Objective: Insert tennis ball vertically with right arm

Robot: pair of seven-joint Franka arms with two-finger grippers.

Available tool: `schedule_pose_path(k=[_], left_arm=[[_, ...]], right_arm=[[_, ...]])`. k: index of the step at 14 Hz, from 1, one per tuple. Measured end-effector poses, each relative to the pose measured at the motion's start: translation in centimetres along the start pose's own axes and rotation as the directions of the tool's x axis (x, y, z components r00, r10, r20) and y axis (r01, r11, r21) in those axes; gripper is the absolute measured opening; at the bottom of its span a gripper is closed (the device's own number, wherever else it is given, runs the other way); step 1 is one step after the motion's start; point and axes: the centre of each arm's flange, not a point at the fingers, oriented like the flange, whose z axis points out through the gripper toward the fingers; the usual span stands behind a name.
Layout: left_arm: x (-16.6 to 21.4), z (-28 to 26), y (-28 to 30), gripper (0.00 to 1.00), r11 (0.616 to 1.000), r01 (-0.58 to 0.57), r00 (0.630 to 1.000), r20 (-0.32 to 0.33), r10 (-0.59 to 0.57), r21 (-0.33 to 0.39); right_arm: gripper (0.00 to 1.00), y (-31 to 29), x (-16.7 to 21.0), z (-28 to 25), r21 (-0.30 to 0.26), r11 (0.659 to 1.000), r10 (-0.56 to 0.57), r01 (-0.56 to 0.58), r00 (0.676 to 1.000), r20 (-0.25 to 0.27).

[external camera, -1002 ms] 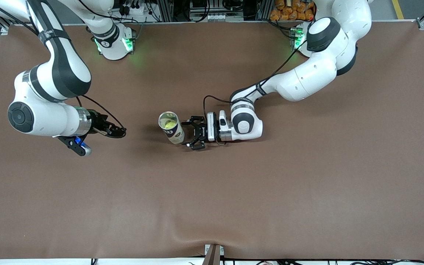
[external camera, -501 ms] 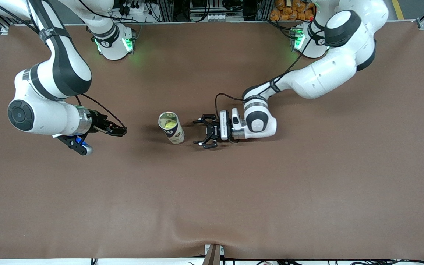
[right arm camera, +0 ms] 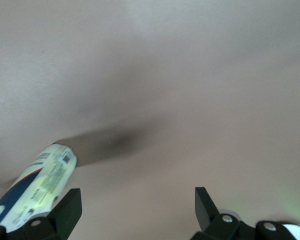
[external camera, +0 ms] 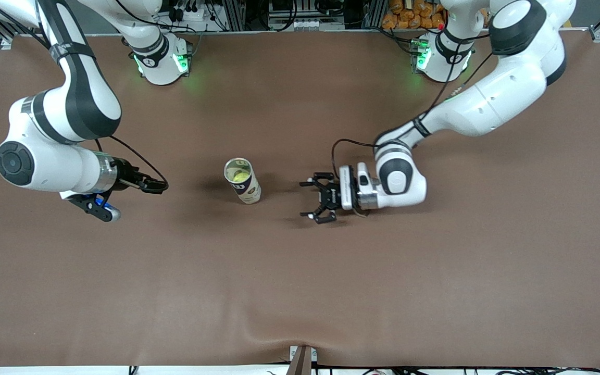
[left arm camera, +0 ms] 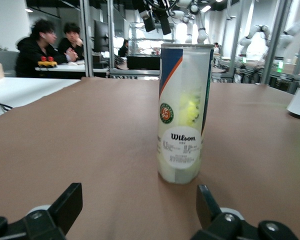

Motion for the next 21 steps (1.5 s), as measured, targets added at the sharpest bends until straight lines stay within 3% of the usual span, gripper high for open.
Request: schedule_pose_path(k=[3, 7, 12, 16, 18, 19, 21], left_arm=[[1.4, -3.6, -2.9, 1.00, 0.997, 0.013, 0.999, 0.045, -0.009, -0.072], [2.5, -7.9, -6.1, 1.00, 0.988, 0.042, 0.995, 0.098, -0.027, -0.151], [5.0, -14.1, -9.0, 1.00, 0.971, 0.103, 0.968, 0.247, -0.048, -0.215], [8.7, -18.3, -9.6, 1.00, 0.953, 0.207, 0.894, 0.439, -0.092, -0.221], [10.6, -18.2, -9.5, 1.00, 0.953, 0.241, 0.847, 0.520, -0.113, -0.186], [11.8, -17.9, -9.3, 1.00, 0.950, 0.269, 0.809, 0.572, -0.133, -0.159], [14.5, -18.1, -8.3, 1.00, 0.926, 0.371, 0.700, 0.678, -0.224, -0.077]], right_arm=[[1.00, 2.1, 1.3, 0.3, -0.016, 0.999, -0.034, 0.033, 0.999, -0.014], [1.00, 5.2, 2.6, 1.7, 0.050, 0.993, -0.100, 0.104, 0.991, -0.086], [1.00, 6.8, 1.8, 1.8, 0.055, 0.981, -0.174, 0.184, 0.974, -0.147], [1.00, 8.8, 2.7, -1.6, 0.048, 0.960, -0.260, 0.277, 0.939, -0.225], [1.00, 9.6, 2.6, -4.4, 0.005, 0.942, -0.320, 0.334, 0.906, -0.277], [1.00, 10.1, 2.0, -6.0, -0.024, 0.932, -0.353, 0.362, 0.890, -0.290], [1.00, 11.0, -0.4, -8.8, -0.048, 0.920, -0.387, 0.389, 0.882, -0.269]])
